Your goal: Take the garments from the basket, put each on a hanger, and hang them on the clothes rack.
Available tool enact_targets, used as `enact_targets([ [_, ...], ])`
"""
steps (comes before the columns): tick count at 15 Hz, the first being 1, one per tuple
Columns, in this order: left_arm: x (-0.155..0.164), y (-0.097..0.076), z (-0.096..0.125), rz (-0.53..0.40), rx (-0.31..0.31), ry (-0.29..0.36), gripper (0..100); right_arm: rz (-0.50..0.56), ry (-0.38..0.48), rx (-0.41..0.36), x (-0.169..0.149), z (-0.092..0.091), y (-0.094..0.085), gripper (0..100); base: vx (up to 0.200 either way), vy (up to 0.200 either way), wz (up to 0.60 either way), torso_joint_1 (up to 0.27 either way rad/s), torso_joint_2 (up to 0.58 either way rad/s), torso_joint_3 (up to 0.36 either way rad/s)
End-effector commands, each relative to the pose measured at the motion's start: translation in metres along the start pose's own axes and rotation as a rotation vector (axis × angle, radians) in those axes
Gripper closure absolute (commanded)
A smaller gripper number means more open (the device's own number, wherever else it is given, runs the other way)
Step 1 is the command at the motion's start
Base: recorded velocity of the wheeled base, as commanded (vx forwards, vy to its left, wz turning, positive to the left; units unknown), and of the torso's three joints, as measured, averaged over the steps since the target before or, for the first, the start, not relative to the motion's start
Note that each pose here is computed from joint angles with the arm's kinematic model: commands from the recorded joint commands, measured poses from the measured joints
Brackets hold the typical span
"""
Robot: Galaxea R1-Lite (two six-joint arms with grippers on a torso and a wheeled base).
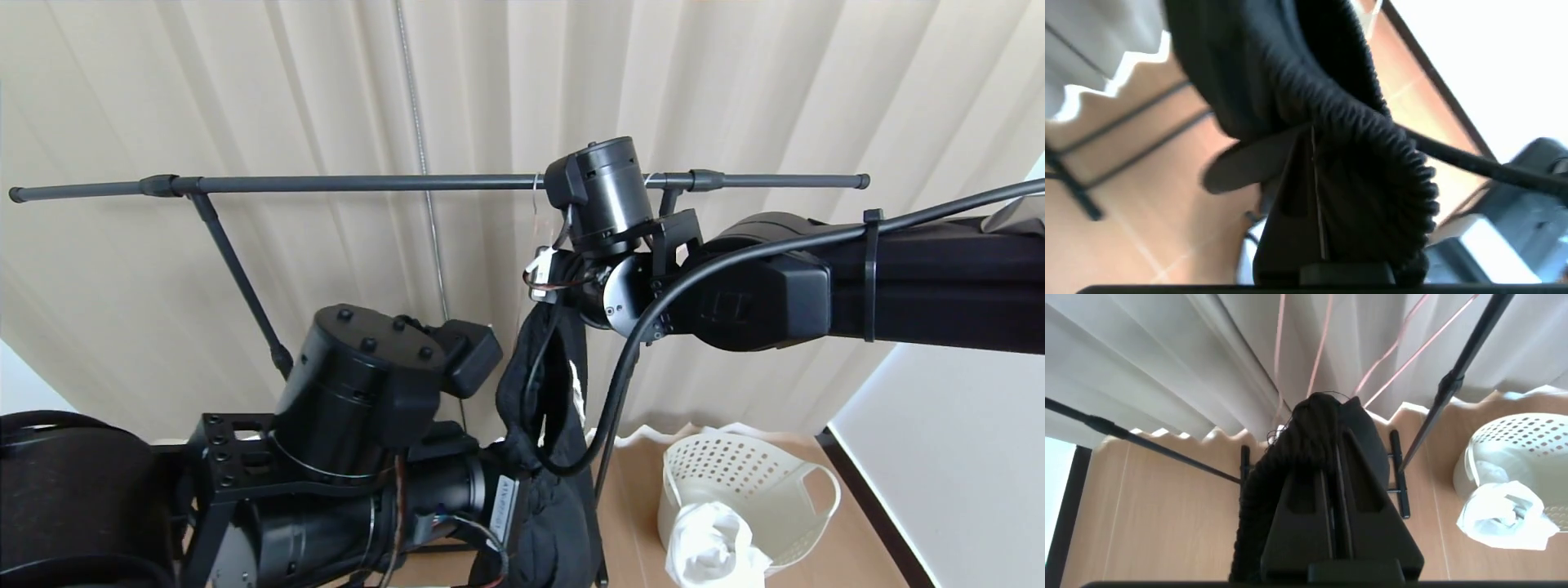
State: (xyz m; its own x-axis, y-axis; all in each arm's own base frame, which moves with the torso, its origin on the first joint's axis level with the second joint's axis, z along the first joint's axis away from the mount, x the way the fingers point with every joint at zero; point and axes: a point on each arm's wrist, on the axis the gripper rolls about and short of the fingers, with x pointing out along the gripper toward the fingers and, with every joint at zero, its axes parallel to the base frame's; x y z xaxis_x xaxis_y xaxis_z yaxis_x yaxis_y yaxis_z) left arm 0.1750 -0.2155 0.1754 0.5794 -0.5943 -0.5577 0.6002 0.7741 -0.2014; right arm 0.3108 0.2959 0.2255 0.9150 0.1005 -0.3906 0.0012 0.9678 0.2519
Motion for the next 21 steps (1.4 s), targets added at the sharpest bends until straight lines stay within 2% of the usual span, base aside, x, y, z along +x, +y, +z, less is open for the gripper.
enact_targets([
  [1, 0.023, -0.019, 0.002, -0.008, -0.027, 0.022, 100, 0.006, 0.008, -0.006, 0.001, -0.005, 0.004, 100, 0.000, 0.000, 0.00, 0.000, 0.00, 0.000],
  [8, 0.031, -0.017, -0.001, 0.052, -0.030, 0.023, 100, 0.001, 0.013, -0.013, -0.001, -0.003, 0.001, 100, 0.000, 0.000, 0.00, 0.000, 0.00, 0.000],
  [10, 0.022, 0.003, -0.002, 0.170, -0.047, -0.005, 100, -0.056, 0.019, -0.020, -0.005, 0.015, -0.020, 100, 0.000, 0.000, 0.00, 0.000, 0.00, 0.000],
  [11, 0.020, 0.011, -0.001, 0.213, -0.046, -0.015, 100, -0.067, 0.017, -0.021, -0.007, 0.020, -0.025, 100, 0.000, 0.000, 0.00, 0.000, 0.00, 0.000],
  [12, 0.015, 0.025, 0.005, 0.277, -0.050, -0.041, 100, -0.080, 0.005, -0.021, -0.008, 0.029, -0.032, 100, 0.000, 0.000, 0.00, 0.000, 0.00, 0.000],
  [14, 0.002, 0.049, 0.018, 0.347, -0.064, -0.094, 100, -0.094, -0.012, -0.020, -0.016, 0.040, -0.043, 100, 0.000, 0.000, 0.00, 0.000, 0.00, 0.000],
  [15, 0.001, 0.052, 0.020, 0.356, -0.061, -0.101, 100, -0.095, -0.011, -0.023, -0.017, 0.040, -0.044, 100, 0.000, 0.000, 0.00, 0.000, 0.00, 0.000],
  [16, -0.004, 0.064, 0.037, 0.392, -0.058, -0.155, 100, -0.098, -0.001, -0.062, -0.024, 0.039, -0.049, 100, 0.000, 0.000, 0.00, 0.000, 0.00, 0.000],
  [19, -0.007, 0.074, 0.064, 0.418, -0.087, -0.239, 100, -0.092, 0.022, -0.126, -0.042, 0.032, -0.054, 100, 0.000, 0.000, 0.00, 0.000, 0.00, 0.000],
  [21, -0.007, 0.076, 0.070, 0.423, -0.093, -0.255, 100, -0.090, 0.023, -0.139, -0.049, 0.032, -0.057, 100, 0.000, 0.000, 0.00, 0.000, 0.00, 0.000],
])
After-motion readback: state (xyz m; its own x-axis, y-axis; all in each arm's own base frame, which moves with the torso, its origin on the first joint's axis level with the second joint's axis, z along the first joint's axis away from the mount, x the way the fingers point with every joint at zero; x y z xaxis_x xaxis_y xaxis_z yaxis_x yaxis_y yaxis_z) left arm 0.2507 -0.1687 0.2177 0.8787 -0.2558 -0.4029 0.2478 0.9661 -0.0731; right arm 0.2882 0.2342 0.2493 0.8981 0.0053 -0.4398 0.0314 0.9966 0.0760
